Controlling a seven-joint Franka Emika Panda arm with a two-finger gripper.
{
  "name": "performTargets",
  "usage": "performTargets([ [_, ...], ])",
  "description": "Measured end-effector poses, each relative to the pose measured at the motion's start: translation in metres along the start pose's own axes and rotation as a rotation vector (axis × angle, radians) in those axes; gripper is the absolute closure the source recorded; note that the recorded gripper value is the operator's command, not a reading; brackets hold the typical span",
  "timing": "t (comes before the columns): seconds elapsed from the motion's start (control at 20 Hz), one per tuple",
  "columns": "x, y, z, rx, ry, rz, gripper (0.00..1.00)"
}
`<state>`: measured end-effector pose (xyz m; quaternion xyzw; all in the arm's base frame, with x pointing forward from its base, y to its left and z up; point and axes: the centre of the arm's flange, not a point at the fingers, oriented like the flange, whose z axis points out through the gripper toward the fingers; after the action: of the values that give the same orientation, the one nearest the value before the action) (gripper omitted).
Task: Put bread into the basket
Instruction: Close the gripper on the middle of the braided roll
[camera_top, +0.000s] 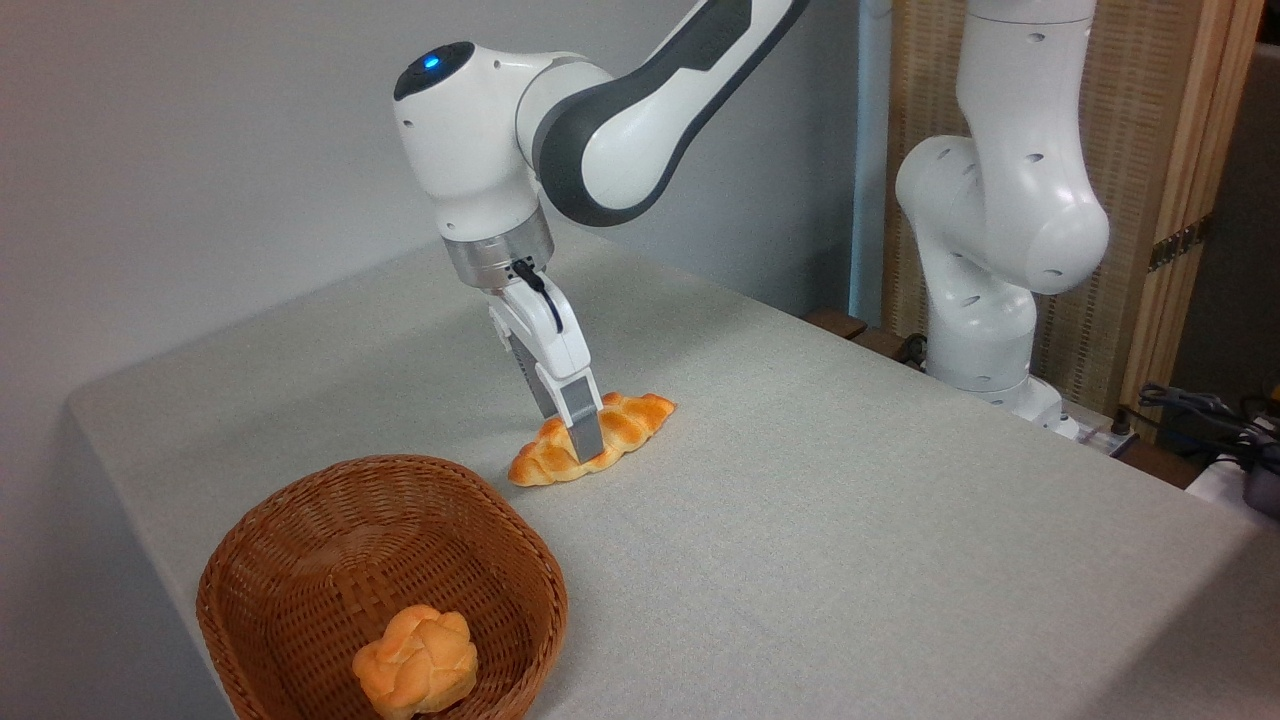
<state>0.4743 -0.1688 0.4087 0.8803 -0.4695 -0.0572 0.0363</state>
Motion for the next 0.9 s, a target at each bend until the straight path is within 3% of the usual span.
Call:
performTargets([
  [0.2, 0.0000, 0.0000, 0.0000, 0.000, 0.000, 0.000, 0.50],
  [0.45, -0.0006, -0.0007, 0.0000, 0.009, -0.007, 0.005, 0.66],
  [0.9, -0.0007, -0.0010, -0.0001, 0.013, -0.010, 0.008, 0.67],
])
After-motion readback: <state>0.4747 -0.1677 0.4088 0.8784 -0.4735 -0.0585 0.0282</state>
